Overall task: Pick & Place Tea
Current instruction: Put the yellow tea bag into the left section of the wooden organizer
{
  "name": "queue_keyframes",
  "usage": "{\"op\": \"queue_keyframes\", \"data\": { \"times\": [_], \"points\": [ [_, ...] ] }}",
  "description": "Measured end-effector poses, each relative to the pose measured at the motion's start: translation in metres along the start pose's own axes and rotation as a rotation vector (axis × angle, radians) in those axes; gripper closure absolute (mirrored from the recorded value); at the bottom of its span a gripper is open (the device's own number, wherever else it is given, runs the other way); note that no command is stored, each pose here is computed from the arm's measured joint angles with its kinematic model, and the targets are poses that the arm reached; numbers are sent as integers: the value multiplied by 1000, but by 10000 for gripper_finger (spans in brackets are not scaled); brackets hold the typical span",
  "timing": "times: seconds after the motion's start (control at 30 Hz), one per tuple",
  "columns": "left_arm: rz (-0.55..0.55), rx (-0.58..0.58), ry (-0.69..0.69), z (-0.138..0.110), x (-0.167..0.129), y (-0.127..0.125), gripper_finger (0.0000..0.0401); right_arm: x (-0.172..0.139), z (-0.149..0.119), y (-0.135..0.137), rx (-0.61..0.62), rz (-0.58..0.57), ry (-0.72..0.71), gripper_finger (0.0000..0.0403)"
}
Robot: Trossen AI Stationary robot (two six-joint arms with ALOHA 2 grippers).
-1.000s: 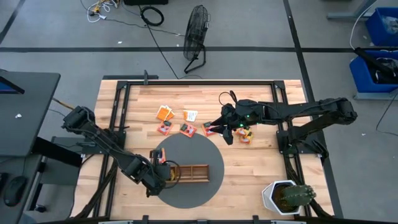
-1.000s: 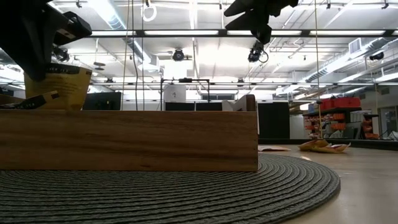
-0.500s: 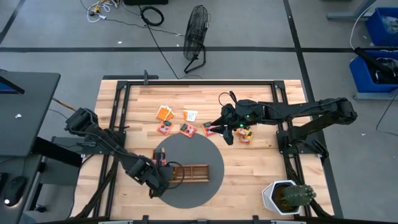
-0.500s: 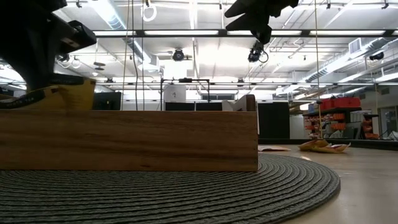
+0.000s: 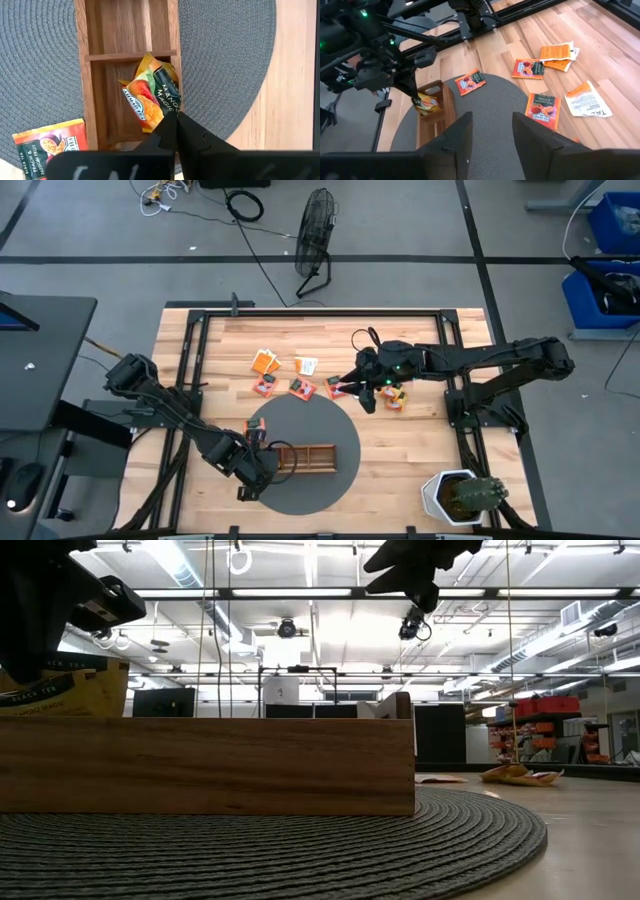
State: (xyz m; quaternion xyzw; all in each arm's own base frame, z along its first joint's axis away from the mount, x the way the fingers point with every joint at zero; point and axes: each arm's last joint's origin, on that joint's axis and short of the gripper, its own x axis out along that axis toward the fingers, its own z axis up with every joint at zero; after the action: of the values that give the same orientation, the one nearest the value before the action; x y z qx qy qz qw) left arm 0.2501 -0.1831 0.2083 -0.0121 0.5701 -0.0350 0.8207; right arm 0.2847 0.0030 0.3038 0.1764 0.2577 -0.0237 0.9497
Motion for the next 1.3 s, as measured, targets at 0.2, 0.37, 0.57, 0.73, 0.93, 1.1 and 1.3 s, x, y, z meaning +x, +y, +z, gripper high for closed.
{"op": "queue_keyframes", "data": {
  "times": [0.2, 0.37, 0.57, 0.73, 0.93, 1.1, 1.3],
  "points": [
    [-4, -39, 1, 0, 0, 0, 341, 0, -1, -1, 46, -36, 4, 258],
    [-40, -101, -1, 3, -7, 4, 282, 0, -2, -2, 48, -38, 7, 258],
    [-72, -123, -42, 5, -25, 12, 214, 0, -3, -2, 46, -42, 18, 258],
    [-88, -144, -61, 4, -41, 19, 178, -1, -11, -8, 85, -166, 74, 258],
    [8, -221, -54, 1, -58, 47, 176, -9, -27, -33, 300, -452, 200, 258],
    [92, -302, -138, 7, -71, 72, 183, -19, -50, -58, 433, -615, 376, 258],
    [162, -396, -230, 14, -80, 96, 183, -18, -88, -82, 550, -709, 510, 250]
  ]
}}
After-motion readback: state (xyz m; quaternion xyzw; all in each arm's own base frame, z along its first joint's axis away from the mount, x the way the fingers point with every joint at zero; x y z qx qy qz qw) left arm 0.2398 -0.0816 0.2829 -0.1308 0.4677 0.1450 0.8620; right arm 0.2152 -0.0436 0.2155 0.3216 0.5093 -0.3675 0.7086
